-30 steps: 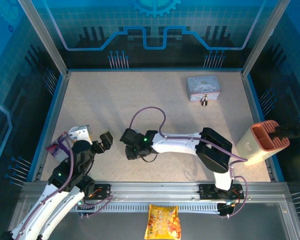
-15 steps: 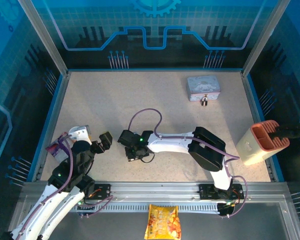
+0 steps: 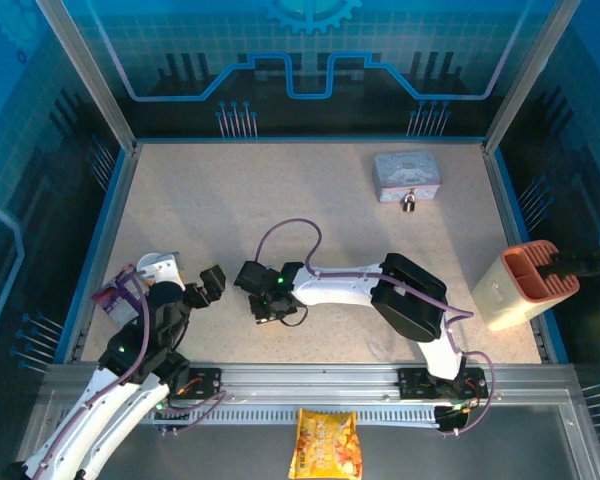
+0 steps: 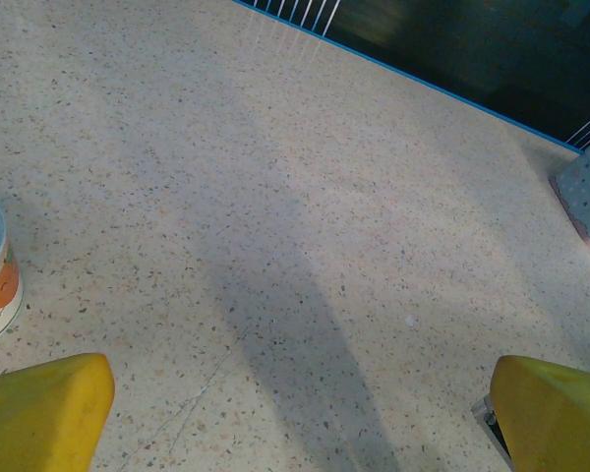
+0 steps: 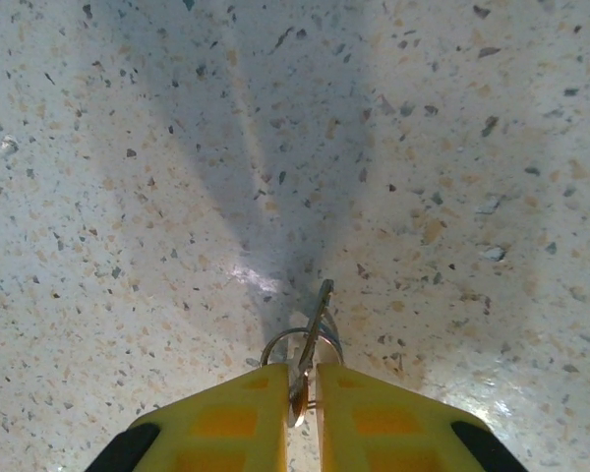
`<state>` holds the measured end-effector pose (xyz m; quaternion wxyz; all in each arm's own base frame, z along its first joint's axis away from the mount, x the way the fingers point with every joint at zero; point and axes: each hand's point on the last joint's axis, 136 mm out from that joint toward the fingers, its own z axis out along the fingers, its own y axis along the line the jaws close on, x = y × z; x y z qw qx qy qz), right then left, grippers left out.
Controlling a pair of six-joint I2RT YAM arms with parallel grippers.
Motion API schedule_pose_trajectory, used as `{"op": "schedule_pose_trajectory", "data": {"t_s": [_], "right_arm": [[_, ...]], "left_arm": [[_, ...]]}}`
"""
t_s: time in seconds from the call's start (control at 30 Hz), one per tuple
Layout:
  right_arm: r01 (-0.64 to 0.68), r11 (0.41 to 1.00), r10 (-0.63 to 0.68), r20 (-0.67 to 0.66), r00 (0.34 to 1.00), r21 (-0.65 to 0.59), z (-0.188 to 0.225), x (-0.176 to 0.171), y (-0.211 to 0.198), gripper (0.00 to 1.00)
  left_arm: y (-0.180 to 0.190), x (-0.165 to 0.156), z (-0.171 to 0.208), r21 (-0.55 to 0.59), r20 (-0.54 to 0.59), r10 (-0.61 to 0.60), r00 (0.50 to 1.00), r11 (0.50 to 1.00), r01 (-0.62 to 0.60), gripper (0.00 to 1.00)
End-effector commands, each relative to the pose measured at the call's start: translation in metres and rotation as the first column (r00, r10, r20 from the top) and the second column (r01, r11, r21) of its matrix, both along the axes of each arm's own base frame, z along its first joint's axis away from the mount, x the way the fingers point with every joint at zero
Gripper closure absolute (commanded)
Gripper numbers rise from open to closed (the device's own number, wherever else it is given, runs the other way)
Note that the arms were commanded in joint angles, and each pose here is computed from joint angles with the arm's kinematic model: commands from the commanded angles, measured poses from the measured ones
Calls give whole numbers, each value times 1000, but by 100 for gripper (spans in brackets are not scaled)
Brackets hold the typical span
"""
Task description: Unlock a padlock with a key
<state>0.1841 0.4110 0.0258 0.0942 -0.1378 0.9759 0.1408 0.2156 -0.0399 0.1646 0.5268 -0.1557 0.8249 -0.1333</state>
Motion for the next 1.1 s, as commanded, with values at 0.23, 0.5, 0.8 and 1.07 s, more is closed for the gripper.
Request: {"op": "schedule_pose_trajectory", "data": {"t_s": [0.23,0.5,0.8,1.07], "right_arm": [[-9,1000,9,-27,1000,8,-6,-7,8,87],[-6,997,-1,78,997,83,24,0,-1,100],[-147,917,16,332,943,371,113,21,-21,100],[-267,811,-32,495,868,521,162,30,-47,100]], "left_arm": [[3,0,-1,4,9,15,1000,1000,-15,1],[1,2,0,-2,15,13,1000,1000,-13,1],[-43,14,7,-71,-24,-172,985,983,170,15],[-126,23,47,-293,-19,-495,869,833,469,29]]}}
